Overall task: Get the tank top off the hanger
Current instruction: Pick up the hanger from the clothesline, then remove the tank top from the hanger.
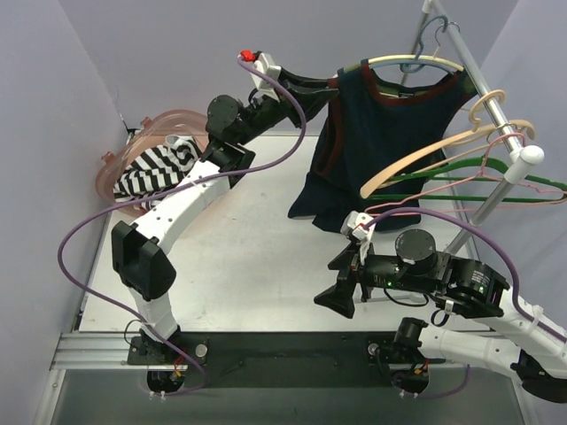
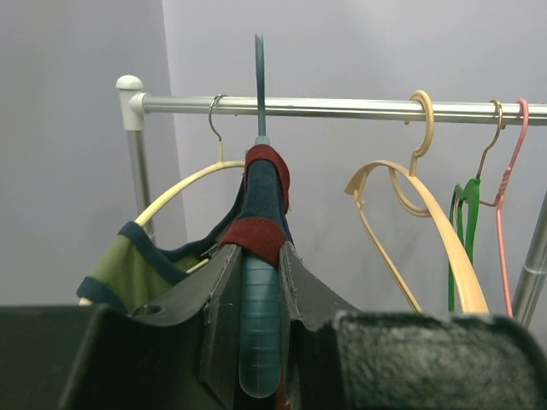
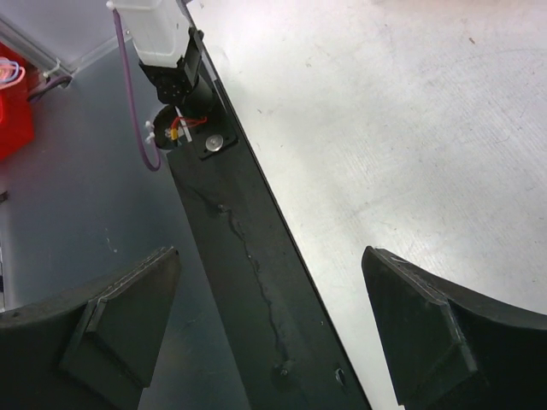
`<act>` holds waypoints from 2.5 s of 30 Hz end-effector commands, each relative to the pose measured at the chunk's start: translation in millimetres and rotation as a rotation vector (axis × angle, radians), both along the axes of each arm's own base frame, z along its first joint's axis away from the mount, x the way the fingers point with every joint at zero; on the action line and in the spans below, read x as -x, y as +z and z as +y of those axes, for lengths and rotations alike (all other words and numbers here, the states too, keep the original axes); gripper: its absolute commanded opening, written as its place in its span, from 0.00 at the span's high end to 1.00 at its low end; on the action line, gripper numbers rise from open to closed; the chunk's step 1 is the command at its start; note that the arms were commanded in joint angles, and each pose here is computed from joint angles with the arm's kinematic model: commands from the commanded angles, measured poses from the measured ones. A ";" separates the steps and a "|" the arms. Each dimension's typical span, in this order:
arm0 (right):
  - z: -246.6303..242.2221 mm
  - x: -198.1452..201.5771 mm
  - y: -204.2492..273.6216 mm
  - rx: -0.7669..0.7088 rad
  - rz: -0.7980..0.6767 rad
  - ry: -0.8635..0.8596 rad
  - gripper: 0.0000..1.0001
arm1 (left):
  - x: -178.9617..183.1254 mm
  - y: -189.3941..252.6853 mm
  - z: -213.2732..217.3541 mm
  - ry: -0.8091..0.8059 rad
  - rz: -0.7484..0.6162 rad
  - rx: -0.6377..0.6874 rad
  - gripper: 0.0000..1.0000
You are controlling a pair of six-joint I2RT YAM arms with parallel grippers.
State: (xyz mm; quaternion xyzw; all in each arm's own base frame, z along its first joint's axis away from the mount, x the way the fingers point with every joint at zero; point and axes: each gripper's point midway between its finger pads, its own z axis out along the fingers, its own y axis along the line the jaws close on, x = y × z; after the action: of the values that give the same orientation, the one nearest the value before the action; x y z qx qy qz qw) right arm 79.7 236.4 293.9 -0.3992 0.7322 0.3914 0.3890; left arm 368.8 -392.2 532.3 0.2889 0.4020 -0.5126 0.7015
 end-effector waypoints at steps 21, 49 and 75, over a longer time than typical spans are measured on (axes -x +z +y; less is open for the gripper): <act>25.1 -133.8 196.1 -0.299 -0.280 -0.569 0.22 | 87.8 -40.3 169.4 0.176 -0.001 0.057 1.00; 14.5 -216.1 200.8 -0.513 -0.271 -0.806 0.49 | 175.3 -72.6 208.7 0.191 0.094 0.063 1.00; 36.0 -232.2 184.6 -0.486 -0.220 -0.780 0.75 | 207.6 -54.0 211.0 0.049 0.078 0.194 1.00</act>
State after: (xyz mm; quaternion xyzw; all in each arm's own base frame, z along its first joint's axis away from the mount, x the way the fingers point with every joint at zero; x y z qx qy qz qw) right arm 309.1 279.1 440.6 -0.0567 0.7063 0.3083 0.6347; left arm 182.3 -189.5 453.8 0.1820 0.4407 -0.5355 0.6971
